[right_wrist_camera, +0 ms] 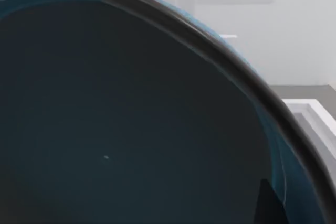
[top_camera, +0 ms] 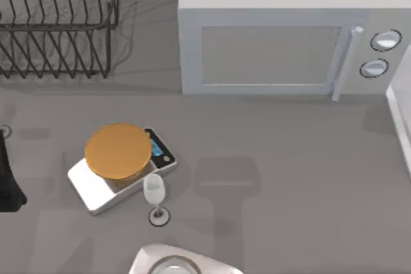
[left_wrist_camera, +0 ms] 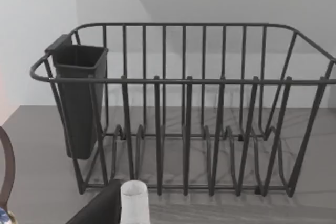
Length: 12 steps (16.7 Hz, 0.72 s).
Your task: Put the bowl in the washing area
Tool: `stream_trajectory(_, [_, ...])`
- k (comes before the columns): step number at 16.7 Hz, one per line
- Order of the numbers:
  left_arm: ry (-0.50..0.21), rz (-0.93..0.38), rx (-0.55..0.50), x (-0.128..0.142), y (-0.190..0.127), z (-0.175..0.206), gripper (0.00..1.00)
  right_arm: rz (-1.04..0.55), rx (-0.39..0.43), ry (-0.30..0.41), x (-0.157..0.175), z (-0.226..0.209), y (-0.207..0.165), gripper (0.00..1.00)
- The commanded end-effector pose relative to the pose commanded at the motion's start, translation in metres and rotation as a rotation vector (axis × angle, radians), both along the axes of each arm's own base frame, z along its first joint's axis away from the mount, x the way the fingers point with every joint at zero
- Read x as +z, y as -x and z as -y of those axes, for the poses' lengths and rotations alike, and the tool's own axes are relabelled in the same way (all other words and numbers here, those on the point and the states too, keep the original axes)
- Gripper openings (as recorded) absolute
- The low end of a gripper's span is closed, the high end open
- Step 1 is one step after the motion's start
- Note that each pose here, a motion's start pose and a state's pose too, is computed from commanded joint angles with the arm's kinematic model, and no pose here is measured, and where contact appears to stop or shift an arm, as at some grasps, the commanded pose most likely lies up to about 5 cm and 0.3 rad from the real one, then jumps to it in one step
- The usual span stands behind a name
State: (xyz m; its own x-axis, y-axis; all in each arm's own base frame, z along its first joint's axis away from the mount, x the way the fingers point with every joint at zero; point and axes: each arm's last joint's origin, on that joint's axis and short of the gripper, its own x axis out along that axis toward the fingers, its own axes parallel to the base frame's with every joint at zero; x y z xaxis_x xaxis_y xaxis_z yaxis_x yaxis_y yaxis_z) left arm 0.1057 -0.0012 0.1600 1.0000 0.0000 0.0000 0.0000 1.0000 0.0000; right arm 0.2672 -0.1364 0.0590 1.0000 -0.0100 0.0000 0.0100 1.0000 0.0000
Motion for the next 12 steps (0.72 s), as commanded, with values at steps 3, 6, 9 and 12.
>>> stream_trajectory(3, [0.0,0.0,0.0,0.0,0.0,0.0,1.0,0.0,0.0,0.0,0.0,0.0,0.0,0.0])
stream_trajectory(6, [0.0,0.0,0.0,0.0,0.0,0.0,1.0,0.0,0.0,0.0,0.0,0.0,0.0,0.23])
stream_trajectory(9, [0.0,0.0,0.0,0.0,0.0,0.0,1.0,0.0,0.0,0.0,0.0,0.0,0.0,0.45])
stream_trajectory(12, [0.0,0.0,0.0,0.0,0.0,0.0,1.0,0.0,0.0,0.0,0.0,0.0,0.0,0.68])
